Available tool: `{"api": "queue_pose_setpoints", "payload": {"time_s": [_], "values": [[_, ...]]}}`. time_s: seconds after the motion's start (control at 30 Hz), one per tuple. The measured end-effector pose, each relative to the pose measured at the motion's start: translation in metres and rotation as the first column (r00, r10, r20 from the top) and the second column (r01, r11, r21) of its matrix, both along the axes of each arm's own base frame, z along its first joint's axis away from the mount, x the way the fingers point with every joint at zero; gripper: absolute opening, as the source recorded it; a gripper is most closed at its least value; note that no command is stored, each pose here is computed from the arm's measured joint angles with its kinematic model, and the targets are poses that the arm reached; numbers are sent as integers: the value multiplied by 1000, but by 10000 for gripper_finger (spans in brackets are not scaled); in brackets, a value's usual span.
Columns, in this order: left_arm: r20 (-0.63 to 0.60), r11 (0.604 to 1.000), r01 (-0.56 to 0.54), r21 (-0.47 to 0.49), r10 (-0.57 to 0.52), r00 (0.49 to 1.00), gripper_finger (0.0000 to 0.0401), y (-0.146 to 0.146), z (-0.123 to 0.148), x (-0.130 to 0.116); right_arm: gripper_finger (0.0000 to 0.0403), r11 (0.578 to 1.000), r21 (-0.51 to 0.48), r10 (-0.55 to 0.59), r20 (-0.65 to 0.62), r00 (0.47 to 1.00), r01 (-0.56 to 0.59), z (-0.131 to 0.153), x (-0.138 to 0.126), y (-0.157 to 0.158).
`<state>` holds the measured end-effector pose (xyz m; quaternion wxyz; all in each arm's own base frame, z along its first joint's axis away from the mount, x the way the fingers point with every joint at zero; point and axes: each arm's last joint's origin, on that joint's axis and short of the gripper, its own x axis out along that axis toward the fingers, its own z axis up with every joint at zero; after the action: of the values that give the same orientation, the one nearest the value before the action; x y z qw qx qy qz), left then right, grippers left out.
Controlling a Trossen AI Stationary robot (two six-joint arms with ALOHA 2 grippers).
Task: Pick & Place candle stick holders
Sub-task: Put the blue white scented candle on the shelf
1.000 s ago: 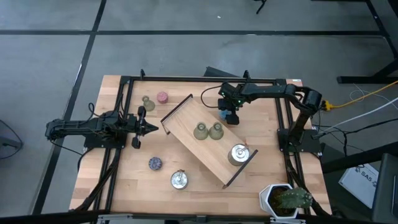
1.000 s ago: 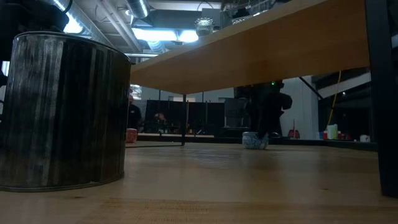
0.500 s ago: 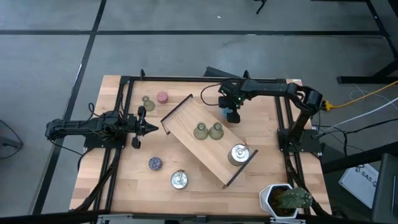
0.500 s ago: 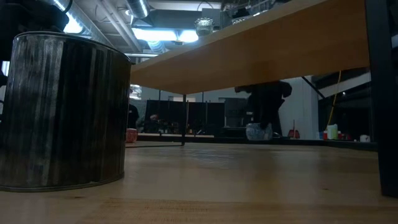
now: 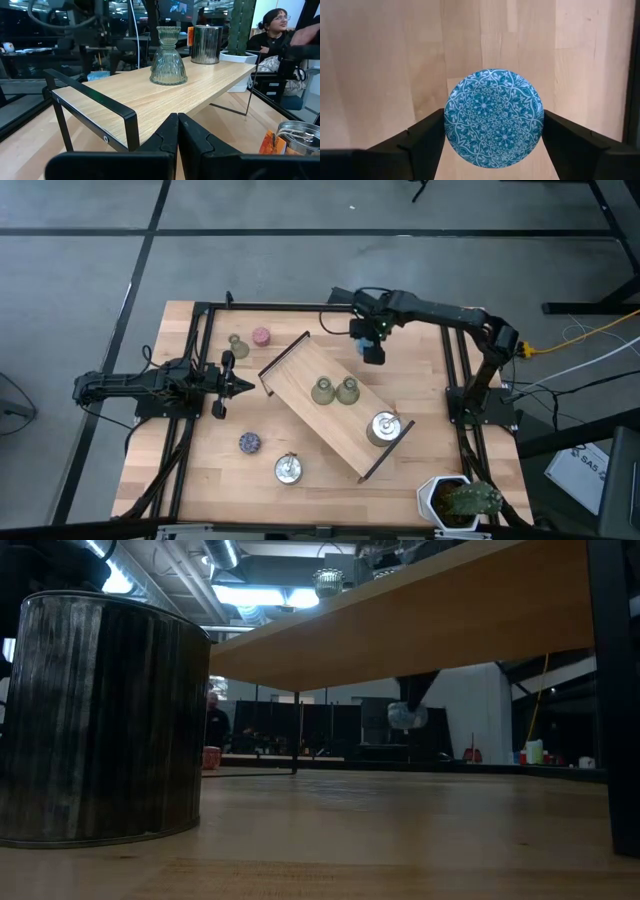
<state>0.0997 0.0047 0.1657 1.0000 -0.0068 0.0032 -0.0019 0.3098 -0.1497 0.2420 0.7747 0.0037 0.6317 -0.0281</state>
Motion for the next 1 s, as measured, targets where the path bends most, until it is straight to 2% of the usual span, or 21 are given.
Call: {"api": "queue_pose_setpoints", "payload": {"time_s": [0.23,0.77,1.0], "values": [[0,1000,0,0,0,1000,4,0,0,0,301,1000,9,0,-20,1000,0,26,-1,0],[0,1000,0,0,0,1000,4,0,0,0,301,997,-43,68,109,992,-64,84,13,15],[0,1000,0,0,0,1000,4,0,0,0,298,997,-33,72,100,992,-69,101,10,22]]}}
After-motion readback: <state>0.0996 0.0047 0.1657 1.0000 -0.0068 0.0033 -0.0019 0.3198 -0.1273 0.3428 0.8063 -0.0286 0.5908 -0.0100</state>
